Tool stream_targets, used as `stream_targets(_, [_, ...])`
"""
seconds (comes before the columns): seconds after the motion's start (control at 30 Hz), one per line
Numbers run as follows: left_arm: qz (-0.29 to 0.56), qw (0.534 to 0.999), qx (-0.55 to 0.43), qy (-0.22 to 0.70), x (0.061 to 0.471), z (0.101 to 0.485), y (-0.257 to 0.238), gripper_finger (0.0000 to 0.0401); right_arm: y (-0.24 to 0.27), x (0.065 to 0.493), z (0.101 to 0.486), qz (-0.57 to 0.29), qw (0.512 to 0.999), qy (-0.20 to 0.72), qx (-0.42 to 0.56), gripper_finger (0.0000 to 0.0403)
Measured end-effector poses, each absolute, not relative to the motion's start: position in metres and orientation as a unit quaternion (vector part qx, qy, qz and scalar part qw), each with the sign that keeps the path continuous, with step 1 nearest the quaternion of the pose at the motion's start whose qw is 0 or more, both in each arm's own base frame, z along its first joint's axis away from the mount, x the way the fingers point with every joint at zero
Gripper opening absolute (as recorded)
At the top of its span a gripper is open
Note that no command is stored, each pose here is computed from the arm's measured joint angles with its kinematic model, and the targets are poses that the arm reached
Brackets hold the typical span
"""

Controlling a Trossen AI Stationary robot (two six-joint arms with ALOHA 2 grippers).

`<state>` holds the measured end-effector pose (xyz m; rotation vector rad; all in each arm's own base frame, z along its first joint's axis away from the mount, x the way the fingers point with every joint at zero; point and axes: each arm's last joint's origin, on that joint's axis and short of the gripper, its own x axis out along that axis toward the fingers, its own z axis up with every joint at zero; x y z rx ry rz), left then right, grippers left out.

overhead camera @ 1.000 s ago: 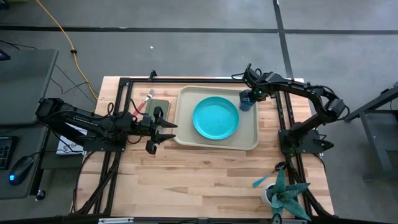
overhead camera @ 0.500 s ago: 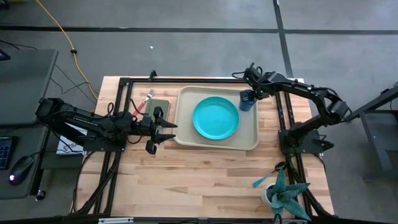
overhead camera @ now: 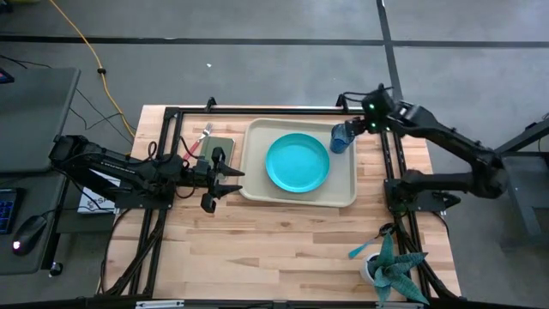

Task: Pick and place plate/cup/fork/spoon on tray
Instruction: Put the pink fork on the gray table tray to the left of the light blue plate

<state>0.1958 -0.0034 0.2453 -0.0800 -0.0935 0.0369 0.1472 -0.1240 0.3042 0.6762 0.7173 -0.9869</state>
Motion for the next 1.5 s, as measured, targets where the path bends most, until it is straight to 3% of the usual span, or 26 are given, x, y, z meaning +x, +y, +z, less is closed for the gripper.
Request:
stream_targets(0.33, [0.018, 0.998, -0.040, -0.047, 0.196, 0.245, -0.003, 0.0168, -0.050, 0.185, 0.332, -0.290, 0.903, 0.257, 0.186, 0.0193])
stream_targets(0.5, [0.018, 0.998, -0.040, -0.047, 0.196, 0.245, -0.003, 0.0168, -0.009, 0.207, 0.314, -0.220, 0.945, 0.216, 0.110, 0.0193])
stream_targets(0.77, [0.019, 0.998, -0.040, -0.047, 0.196, 0.245, -0.003, 0.0168, 0.018, 0.187, 0.274, -0.187, 0.959, 0.181, 0.116, 0.0193])
stream_targets(1.1, [0.024, 0.999, -0.039, -0.021, 0.188, 0.245, -0.003, 0.0168, 0.032, 0.172, 0.243, -0.095, 0.991, -0.043, 0.085, 0.0193])
stream_targets(1.5, [0.032, 0.998, -0.047, -0.004, 0.176, 0.247, 0.000, 0.0168, 0.035, 0.174, 0.238, -0.054, 0.995, -0.054, 0.065, 0.0193])
